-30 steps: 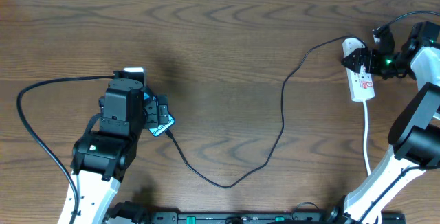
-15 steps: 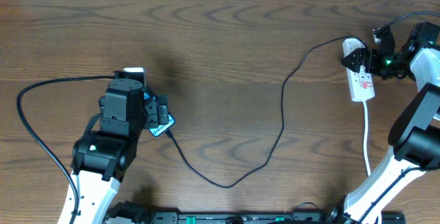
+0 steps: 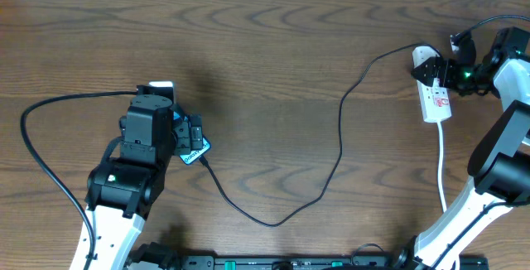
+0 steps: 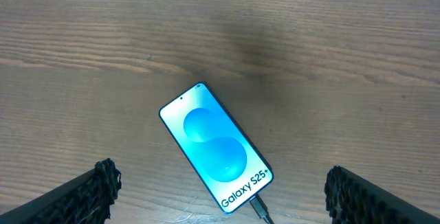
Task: Plug charger to phone and switch on socket
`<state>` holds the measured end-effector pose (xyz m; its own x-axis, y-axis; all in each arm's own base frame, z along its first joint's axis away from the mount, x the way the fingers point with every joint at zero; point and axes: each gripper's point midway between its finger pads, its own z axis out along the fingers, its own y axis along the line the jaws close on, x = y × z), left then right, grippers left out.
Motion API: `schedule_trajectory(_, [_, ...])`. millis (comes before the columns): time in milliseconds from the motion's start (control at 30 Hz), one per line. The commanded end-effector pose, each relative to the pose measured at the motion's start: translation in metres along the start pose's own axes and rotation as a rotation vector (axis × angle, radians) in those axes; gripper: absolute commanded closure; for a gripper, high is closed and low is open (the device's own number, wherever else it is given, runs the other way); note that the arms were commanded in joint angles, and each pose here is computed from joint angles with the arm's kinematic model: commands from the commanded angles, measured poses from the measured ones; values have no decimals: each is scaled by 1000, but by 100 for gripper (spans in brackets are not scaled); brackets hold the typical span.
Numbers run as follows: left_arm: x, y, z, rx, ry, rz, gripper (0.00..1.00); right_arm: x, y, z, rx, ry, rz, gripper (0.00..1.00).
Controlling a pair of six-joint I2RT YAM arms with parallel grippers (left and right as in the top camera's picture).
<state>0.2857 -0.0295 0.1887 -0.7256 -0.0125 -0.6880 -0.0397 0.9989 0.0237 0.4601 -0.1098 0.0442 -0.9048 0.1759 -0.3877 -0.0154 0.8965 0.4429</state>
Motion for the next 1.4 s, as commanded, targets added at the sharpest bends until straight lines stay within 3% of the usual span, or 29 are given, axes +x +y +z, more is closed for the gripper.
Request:
schedule_trajectory(0, [-1,3,0,-18,-3,11,3,31,5,30,2,110,146,1])
schedule_trajectory(633, [-1,3,0,-18,-3,11,3,2,-25,-18,120,74,196,1])
schedule_trajectory(800, [-1,3,0,-18,-3,11,3,-1,-32,-42,227,116,202,1])
schedule_trajectory(1367, [-1,3,0,-18,-3,11,2,-23,-7,-111,317,129,295,1])
